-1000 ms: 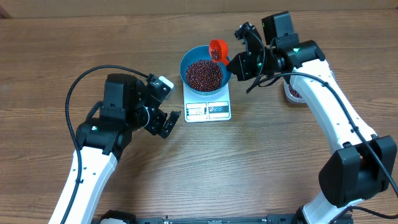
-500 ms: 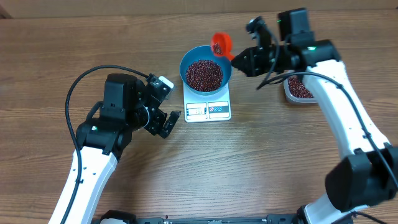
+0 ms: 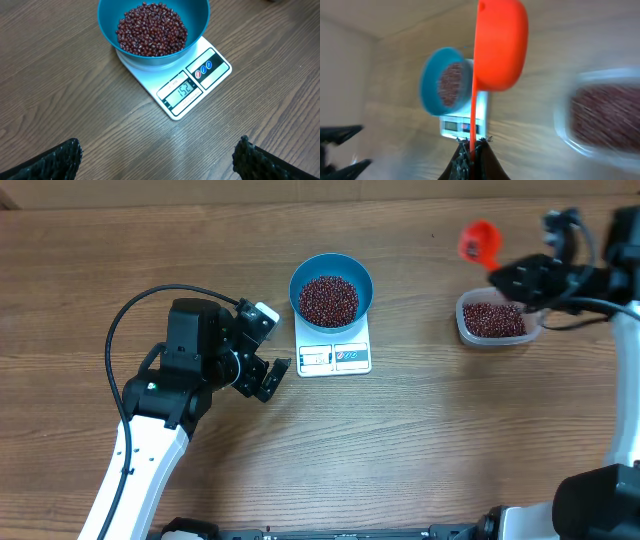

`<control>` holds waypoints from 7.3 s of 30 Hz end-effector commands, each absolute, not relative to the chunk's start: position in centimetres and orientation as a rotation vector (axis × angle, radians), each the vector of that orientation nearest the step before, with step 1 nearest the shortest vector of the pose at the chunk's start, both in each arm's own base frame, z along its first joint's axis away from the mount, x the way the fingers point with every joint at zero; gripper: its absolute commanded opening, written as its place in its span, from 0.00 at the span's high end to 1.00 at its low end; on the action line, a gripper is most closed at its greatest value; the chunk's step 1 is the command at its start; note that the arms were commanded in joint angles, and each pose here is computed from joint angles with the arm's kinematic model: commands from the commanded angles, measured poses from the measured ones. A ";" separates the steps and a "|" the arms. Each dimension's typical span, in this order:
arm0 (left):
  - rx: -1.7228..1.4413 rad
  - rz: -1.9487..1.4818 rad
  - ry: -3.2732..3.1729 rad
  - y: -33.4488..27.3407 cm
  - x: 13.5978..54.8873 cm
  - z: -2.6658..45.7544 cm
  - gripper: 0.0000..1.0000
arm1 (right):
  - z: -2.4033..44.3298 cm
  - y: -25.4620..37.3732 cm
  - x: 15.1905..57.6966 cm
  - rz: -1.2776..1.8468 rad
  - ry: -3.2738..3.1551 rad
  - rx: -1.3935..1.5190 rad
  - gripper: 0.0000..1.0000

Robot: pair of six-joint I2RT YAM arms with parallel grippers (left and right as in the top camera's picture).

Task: Scoop item into bowl and weigh 150g on scale

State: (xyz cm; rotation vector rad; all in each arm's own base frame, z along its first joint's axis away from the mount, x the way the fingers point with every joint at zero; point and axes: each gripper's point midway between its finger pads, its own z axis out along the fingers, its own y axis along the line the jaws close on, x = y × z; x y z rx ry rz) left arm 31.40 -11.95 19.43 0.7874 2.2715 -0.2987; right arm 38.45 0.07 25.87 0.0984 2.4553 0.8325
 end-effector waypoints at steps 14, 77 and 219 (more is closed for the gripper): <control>0.768 -0.291 2.270 -11.8 31.8 19.8 0.00 | 18.1 -6.1 36.0 -0.039 2.816 0.308 0.96; 0.767 -0.291 2.271 -11.8 31.8 19.8 0.01 | 23.6 20.1 41.2 0.399 2.489 -0.503 0.96; 0.767 -0.290 2.270 -11.8 31.8 19.8 0.00 | 17.4 22.7 42.7 0.541 2.614 -0.484 0.96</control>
